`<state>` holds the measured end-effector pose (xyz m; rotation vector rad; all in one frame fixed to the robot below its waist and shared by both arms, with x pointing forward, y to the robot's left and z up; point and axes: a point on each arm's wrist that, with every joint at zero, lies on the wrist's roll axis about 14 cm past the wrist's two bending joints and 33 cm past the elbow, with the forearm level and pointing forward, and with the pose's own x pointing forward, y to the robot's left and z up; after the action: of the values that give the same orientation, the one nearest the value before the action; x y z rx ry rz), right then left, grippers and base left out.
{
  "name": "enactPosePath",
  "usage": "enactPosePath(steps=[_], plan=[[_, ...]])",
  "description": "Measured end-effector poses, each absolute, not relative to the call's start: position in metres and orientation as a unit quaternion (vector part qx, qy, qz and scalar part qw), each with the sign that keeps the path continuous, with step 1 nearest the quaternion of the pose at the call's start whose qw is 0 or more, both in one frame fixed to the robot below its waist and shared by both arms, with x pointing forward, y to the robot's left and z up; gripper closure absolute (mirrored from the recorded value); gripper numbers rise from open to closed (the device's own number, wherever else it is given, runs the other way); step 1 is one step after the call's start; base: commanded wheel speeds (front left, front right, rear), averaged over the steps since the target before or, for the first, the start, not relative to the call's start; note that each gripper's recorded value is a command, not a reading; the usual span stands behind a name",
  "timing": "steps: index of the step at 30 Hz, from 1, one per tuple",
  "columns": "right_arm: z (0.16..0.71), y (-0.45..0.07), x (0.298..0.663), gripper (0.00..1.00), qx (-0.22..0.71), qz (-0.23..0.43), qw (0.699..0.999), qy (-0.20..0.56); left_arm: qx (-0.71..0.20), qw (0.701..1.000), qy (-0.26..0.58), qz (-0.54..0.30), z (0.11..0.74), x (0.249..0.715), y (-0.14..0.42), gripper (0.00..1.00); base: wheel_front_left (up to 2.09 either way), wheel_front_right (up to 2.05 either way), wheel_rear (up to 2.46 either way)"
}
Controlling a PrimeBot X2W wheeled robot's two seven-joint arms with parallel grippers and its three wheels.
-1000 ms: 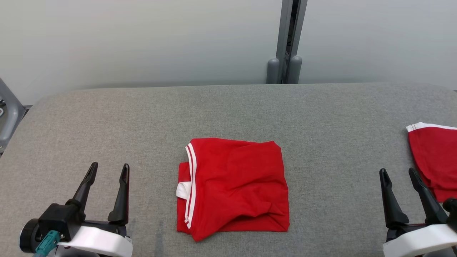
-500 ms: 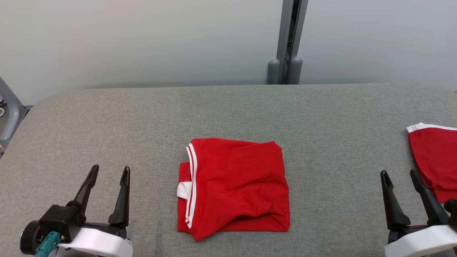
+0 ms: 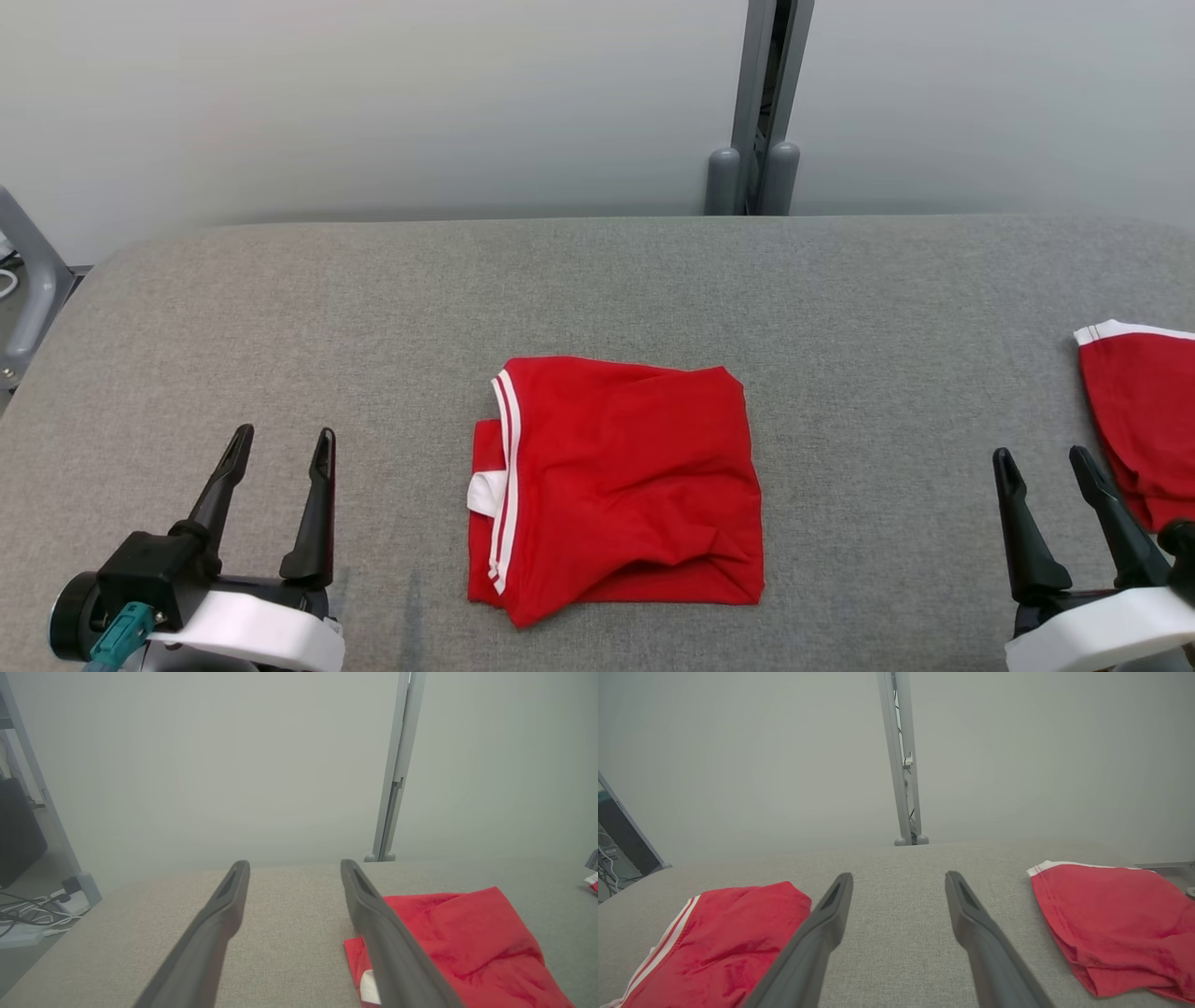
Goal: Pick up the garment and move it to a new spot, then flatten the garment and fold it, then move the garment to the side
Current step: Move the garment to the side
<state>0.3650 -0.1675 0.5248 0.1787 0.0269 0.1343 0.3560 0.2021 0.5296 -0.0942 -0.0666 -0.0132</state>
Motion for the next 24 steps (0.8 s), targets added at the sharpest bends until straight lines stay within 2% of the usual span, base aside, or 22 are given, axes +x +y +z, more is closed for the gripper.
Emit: enactPosePath(steps=[24], plan=[[0.5219, -0.1628, 0.3667, 0.0, 0.092, 0.076, 0.993, 0.024, -0.048, 0.998, -0.043, 0.0, 0.5349, 0.3536, 0.2059, 0.0, 0.0, 0.0, 0.0]])
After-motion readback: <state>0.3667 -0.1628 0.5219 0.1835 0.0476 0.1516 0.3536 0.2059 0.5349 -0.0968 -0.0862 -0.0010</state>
